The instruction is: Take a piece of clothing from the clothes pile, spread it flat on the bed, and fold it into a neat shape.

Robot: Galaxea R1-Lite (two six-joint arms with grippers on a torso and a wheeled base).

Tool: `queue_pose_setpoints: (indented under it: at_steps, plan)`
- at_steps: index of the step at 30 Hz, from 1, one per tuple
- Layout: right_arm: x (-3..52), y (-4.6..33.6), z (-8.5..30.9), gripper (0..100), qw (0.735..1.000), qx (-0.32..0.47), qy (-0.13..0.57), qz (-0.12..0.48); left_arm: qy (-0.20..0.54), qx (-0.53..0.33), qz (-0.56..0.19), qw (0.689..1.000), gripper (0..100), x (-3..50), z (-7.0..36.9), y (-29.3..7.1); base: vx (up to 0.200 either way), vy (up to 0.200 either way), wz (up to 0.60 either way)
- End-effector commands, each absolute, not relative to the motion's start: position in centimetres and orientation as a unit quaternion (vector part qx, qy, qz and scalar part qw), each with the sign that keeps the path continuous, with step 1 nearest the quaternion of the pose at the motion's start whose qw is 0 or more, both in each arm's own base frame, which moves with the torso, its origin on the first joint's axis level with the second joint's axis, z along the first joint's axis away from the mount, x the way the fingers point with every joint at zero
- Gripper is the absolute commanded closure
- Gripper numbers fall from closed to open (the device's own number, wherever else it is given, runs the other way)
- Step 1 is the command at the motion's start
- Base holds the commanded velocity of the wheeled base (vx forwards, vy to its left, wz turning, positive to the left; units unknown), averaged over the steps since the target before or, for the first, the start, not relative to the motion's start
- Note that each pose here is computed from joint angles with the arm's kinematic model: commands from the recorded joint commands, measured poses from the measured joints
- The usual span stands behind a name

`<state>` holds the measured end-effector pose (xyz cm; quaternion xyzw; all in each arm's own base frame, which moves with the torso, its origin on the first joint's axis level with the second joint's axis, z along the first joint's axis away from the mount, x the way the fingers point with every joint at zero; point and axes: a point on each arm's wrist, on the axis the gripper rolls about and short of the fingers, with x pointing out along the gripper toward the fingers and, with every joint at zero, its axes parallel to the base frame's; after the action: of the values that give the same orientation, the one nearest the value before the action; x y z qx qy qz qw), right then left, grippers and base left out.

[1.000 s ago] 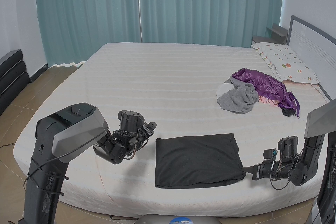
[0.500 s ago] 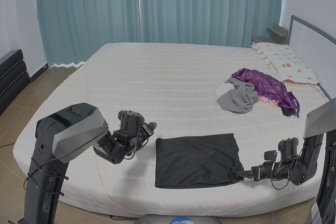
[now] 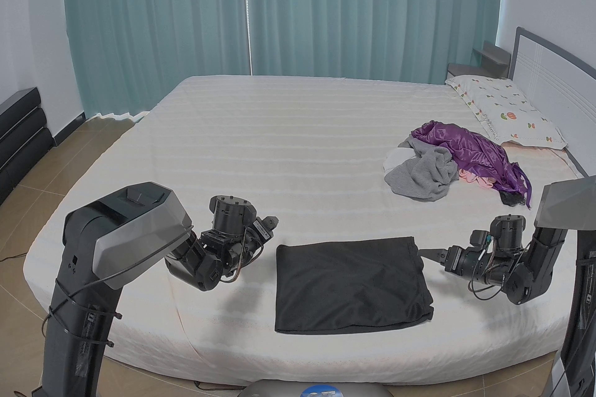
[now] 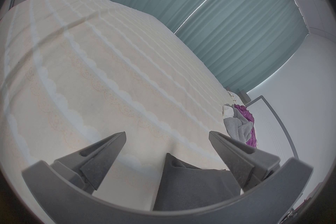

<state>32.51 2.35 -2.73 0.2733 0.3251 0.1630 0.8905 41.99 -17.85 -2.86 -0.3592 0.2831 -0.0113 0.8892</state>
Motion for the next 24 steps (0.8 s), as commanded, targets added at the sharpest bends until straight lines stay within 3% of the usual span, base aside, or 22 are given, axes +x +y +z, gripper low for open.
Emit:
queue_pose_setpoints:
  at_steps: [1,7,13,24]
  plan:
    - [33.3,2.8,-2.5,0,0.888,0.289,0.317,0.168,0.282,-0.36,-0.011,0.889,0,42.0,-2.9,-17.9,0.0,0.0,0.0]
    - [31.9,6.3,-0.2,0,0.866,0.321,0.325,0.202,0.283,-0.358,-0.012,0.889,0,42.0,-2.9,-17.9,0.0,0.0,0.0]
    - [29.9,8.6,-1.0,0,0.847,0.314,0.367,0.223,0.283,-0.358,-0.012,0.889,0,42.0,-2.9,-17.9,0.0,0.0,0.0]
    - [27.8,7.1,-2.6,0,0.835,0.252,0.446,0.198,0.284,-0.358,-0.011,0.889,0,42.0,-3.0,-17.8,0.0,0.0,0.0]
